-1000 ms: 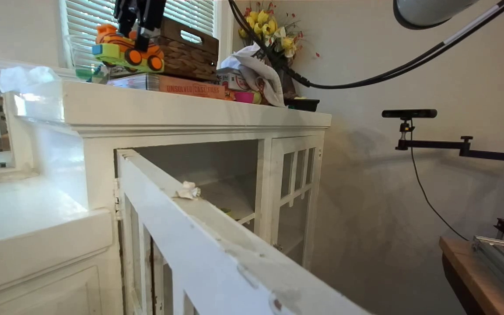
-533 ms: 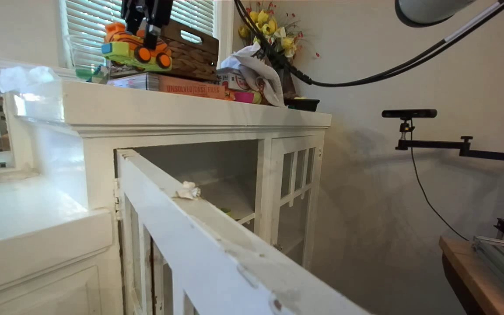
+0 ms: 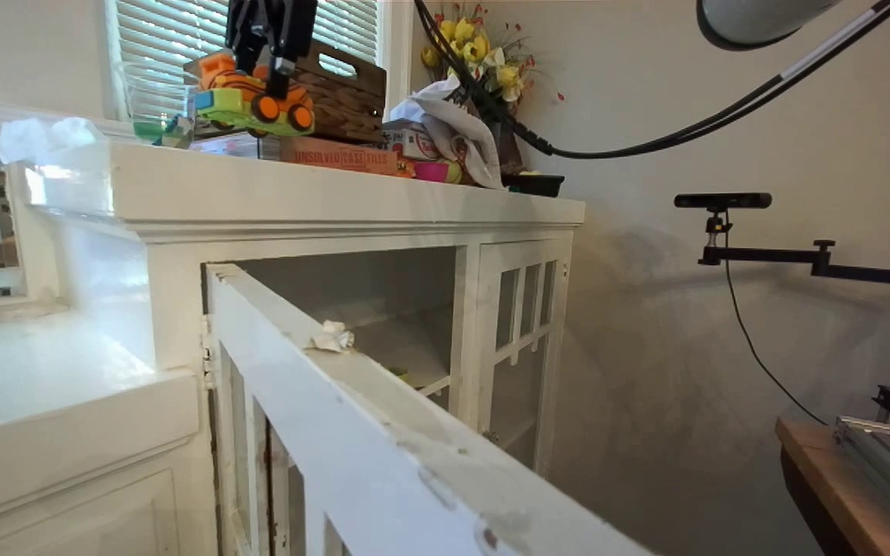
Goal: Move the orange toy car to the right
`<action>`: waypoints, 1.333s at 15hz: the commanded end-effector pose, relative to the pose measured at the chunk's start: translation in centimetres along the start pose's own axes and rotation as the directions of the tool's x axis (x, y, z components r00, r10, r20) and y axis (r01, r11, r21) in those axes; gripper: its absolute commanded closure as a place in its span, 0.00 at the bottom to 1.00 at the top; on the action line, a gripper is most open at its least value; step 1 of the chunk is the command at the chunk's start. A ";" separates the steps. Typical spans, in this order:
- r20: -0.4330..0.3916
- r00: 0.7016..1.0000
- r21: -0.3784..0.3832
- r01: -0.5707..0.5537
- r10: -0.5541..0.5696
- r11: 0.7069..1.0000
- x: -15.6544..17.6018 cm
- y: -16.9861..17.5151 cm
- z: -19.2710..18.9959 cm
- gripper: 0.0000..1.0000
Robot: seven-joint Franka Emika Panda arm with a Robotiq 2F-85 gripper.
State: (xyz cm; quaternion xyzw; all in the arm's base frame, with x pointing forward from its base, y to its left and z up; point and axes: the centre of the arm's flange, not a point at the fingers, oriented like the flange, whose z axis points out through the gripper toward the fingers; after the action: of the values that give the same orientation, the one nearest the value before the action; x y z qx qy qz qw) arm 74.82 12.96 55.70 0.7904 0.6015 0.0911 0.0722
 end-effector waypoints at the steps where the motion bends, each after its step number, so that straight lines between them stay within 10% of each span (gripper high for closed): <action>1: -0.006 1.000 0.020 0.017 -0.017 1.000 -1.9 -3.0 0.1 0.45; 20: 0.013 1.000 0.087 -0.006 0.005 0.996 -3.1 -4.5 3.6 0.45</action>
State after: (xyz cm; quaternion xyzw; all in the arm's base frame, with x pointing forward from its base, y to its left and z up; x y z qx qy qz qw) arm 75.22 12.00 52.40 0.7962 0.5999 0.0589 0.0520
